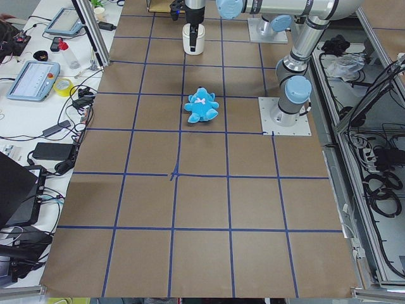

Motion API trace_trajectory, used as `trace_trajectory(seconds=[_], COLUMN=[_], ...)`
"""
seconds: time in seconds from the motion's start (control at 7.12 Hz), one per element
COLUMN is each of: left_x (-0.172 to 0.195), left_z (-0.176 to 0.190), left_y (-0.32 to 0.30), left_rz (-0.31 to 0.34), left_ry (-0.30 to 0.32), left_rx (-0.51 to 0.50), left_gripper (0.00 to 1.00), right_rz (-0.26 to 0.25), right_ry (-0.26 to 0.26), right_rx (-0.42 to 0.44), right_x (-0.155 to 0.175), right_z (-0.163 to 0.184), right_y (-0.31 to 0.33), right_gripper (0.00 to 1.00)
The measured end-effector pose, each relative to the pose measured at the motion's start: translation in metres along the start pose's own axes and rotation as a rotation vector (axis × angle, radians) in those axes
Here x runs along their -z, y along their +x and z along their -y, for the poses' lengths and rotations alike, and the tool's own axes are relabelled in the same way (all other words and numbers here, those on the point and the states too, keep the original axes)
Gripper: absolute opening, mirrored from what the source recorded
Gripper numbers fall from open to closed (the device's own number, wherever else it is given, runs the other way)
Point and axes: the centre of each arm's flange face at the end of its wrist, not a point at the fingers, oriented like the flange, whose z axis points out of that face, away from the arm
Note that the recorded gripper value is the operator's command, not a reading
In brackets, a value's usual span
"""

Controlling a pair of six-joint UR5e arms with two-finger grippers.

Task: Open trash can with right arm
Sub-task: 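Lower the right gripper onto the lid edge farthest from the robot, then lift the lid edge with the right gripper, flipping the lid open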

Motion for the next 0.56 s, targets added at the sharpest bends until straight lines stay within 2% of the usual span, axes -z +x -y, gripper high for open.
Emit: trace_trajectory(seconds=[0.56], left_x=[0.0], left_z=[0.0], left_y=[0.0], left_rz=[0.0], left_ry=[0.0], left_rx=[0.0], left_gripper=[1.0], right_rz=[-0.001], right_ry=[-0.015], right_rx=[0.001], right_x=[-0.009], right_z=[0.0028], right_y=[-0.0005], right_gripper=[0.0])
